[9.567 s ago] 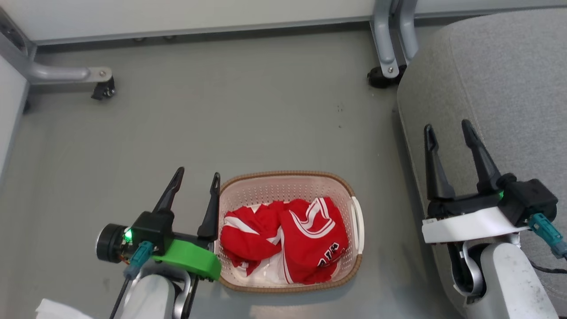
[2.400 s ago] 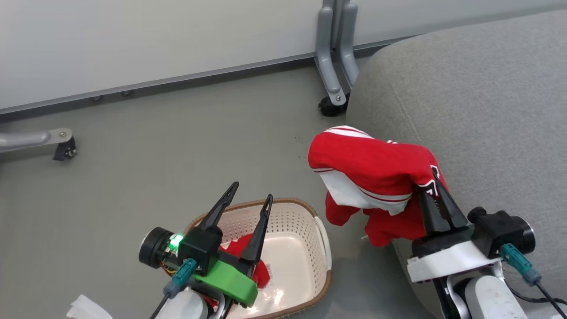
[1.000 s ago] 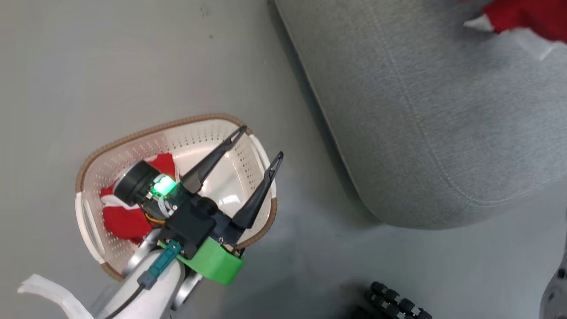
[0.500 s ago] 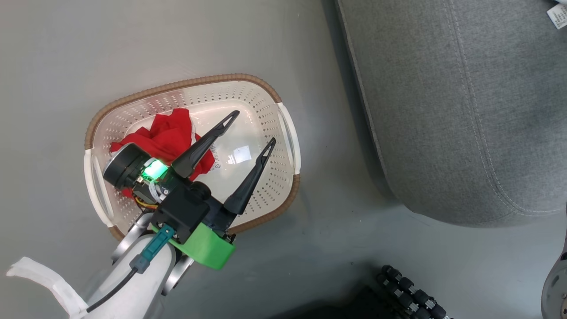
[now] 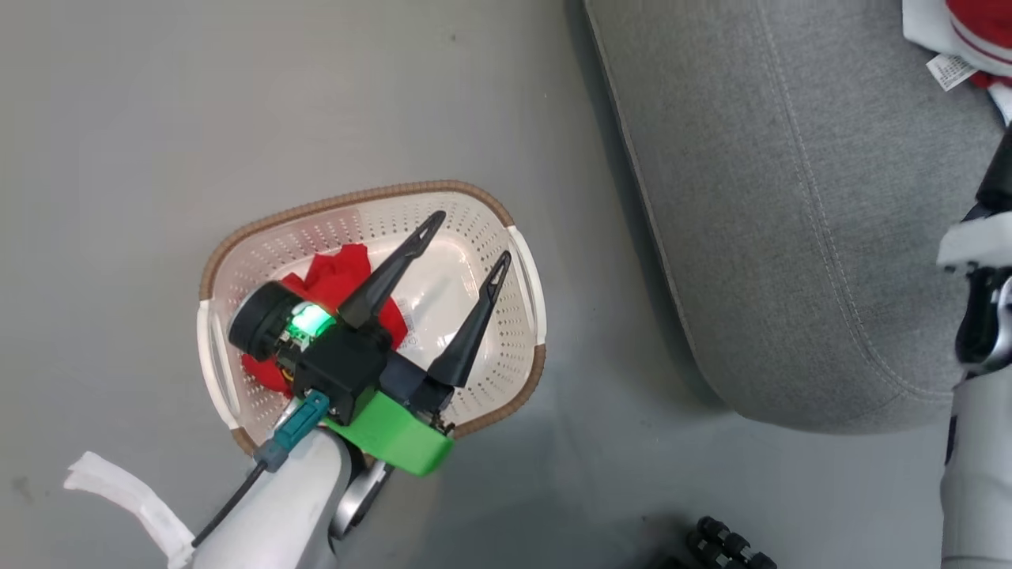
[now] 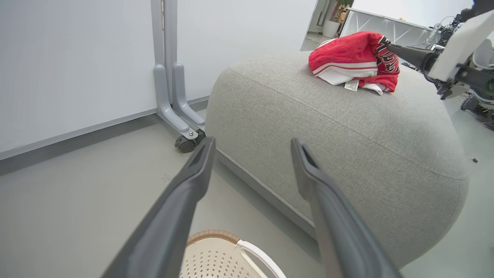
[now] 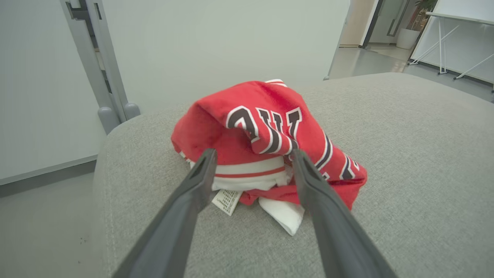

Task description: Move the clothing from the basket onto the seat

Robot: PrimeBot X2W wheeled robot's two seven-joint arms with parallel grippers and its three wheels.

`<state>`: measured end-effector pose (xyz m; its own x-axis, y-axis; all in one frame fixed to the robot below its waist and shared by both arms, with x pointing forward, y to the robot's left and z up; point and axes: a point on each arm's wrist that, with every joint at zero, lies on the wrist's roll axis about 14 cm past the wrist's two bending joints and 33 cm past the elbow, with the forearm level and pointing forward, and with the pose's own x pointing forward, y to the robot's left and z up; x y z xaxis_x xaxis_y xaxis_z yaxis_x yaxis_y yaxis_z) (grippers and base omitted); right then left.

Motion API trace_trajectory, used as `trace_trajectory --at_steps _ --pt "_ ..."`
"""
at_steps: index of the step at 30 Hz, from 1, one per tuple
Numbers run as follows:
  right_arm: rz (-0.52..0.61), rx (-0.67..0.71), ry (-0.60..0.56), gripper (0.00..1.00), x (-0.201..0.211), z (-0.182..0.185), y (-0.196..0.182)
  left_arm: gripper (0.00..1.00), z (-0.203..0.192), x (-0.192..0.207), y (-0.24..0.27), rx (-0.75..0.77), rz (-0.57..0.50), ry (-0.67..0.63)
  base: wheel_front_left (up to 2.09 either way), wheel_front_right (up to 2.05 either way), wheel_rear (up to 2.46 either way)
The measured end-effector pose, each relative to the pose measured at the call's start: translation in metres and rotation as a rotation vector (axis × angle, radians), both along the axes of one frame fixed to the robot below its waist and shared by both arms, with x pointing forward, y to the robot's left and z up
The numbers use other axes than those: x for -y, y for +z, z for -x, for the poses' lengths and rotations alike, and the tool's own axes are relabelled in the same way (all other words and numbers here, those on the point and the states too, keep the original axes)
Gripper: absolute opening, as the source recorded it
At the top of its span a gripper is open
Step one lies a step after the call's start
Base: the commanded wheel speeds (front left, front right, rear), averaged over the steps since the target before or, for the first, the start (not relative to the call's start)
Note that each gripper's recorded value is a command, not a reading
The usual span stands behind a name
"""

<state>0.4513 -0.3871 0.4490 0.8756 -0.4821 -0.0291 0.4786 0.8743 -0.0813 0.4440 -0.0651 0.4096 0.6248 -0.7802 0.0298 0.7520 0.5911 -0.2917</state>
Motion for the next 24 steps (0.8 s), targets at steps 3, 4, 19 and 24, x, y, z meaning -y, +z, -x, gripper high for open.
trace_trajectory --at_steps 3,4,19,24 --pt "-0.037 -0.014 0.057 1.0 -0.026 0.014 -0.005 1.0 0.006 -0.002 0.011 -0.031 0.025 0.034 0.0 0.0 0.0" --pt "-0.051 -0.025 0.079 1.0 -0.035 0.019 -0.009 1.0 0.005 -0.006 0.016 -0.029 0.027 0.057 0.0 0.0 0.0" --pt "-0.223 0.046 0.493 1.0 -0.189 0.043 0.014 1.0 0.019 -0.134 0.054 0.0 -0.075 0.582 0.0 0.0 0.0" --pt "-0.211 0.13 0.578 1.0 -0.216 0.058 0.045 1.0 0.047 -0.178 0.067 0.022 -0.104 0.737 0.0 0.0 0.0"
